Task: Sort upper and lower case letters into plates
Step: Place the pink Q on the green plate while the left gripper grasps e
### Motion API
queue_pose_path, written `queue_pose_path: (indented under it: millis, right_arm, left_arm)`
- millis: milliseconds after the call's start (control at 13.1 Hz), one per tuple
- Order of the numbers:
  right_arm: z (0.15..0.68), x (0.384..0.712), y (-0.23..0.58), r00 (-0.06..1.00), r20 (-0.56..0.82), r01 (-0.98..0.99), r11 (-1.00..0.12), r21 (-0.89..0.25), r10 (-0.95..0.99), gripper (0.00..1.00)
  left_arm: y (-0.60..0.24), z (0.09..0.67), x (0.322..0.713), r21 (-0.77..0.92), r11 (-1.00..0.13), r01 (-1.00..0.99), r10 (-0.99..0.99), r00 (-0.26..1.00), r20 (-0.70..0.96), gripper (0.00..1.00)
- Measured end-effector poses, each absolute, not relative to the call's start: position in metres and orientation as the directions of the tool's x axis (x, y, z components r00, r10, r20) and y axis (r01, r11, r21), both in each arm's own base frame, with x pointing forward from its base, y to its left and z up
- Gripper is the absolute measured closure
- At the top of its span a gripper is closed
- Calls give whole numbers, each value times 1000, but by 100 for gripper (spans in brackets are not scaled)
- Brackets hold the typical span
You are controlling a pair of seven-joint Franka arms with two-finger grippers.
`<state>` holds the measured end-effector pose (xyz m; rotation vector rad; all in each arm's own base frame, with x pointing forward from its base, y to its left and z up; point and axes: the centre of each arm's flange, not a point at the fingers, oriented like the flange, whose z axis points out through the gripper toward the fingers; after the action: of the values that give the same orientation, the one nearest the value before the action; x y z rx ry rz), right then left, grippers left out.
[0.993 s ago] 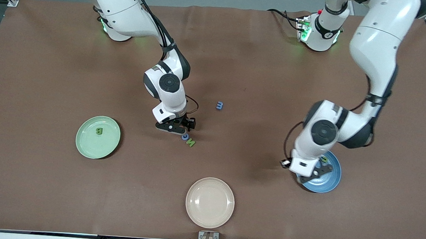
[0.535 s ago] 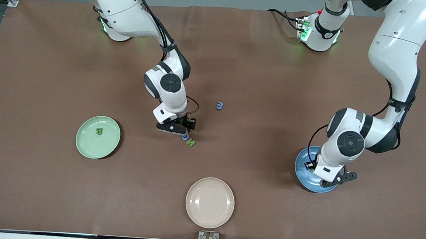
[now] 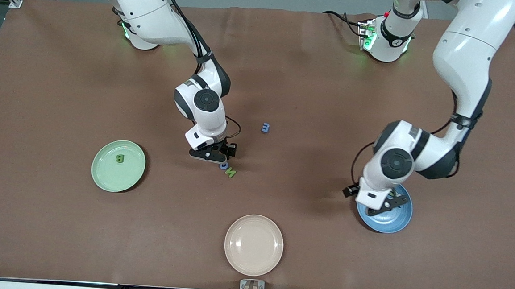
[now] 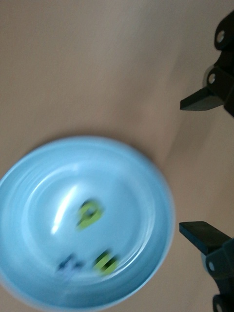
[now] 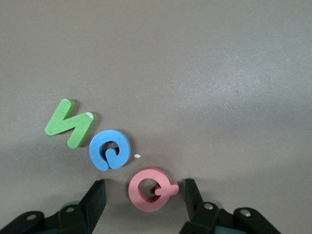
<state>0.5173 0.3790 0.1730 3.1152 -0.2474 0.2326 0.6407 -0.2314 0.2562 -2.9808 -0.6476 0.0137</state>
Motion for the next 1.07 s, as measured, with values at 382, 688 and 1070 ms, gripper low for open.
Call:
queue_pose_path:
  millis: [382,688,1070]
  right_arm:
    - [178,520,380,976,149,-160,-987,-2,-158,57]
    - [178,520,380,976,149,-160,-987,-2,-158,57]
    - [178,527,371,973,150,-177,-984,0,-175,57]
  left_arm:
    - [-316,260,602,-72,-862,502,502,865,11,0]
    - [-393,252,551,-80,-827,556,557,830,16,0]
    - [-468,223,484,-93,-779,620,622,783,0,0]
